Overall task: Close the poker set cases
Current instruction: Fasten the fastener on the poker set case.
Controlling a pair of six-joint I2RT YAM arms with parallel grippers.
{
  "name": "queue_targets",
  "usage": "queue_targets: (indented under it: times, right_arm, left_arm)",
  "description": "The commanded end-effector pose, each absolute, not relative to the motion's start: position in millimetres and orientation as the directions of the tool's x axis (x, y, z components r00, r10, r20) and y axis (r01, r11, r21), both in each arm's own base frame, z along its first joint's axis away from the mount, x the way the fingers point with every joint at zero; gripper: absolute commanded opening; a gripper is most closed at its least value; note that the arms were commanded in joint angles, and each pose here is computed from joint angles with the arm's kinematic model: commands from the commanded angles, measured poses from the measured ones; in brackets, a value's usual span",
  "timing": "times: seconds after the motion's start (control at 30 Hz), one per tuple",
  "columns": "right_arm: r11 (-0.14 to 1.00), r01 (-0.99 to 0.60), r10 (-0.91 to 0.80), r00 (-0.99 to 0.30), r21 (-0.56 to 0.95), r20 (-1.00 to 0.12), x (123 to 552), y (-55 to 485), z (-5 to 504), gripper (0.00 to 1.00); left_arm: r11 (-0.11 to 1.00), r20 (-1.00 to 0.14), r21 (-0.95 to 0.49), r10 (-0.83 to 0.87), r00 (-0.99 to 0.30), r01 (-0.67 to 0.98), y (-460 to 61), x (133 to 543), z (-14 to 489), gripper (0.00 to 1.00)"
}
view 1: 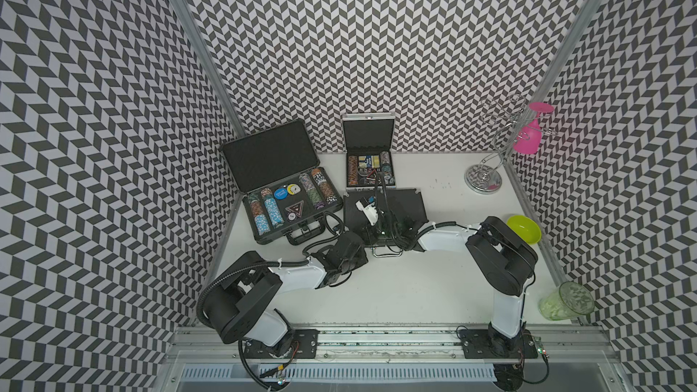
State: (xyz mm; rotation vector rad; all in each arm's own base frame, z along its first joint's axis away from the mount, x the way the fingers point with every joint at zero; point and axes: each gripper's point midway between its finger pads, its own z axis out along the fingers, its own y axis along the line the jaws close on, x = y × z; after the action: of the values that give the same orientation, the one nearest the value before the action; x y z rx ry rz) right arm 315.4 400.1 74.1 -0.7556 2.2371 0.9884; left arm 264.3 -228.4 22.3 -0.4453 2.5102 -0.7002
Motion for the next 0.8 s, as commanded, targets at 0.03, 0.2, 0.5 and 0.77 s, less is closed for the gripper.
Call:
queue_targets:
  times: [0.03,0.2,0.5,0.77]
  right_arm:
    - [0.764,-0.494,-0.453,-0.869,0.416,-0.200,232,314,-56,0.03]
    - [0.764,-0.489,-0.452,-0.871,0.421,-0.193,228,311,-59,0.03]
    - [0.760,-0.479,-0.451,-0.875,0.438,-0.175,221,308,-65,0.02]
    - [0.771,-0.476,-0.457,-0.876,0.424,-0.153,212,298,-73,0.02]
  left_arm:
    - [0.832,-0.392,-0.505,-0.456,-0.799,-0.227,-209,271,10,0.00]
    - [0.815,-0.395,-0.531,-0.481,-0.783,-0.233,-202,280,8,0.00]
    - [0.797,-0.401,-0.514,-0.550,-0.733,-0.317,-172,287,4,0.00]
    - [0.781,-0.382,-0.509,-0.582,-0.718,-0.362,-159,285,-3,0.00]
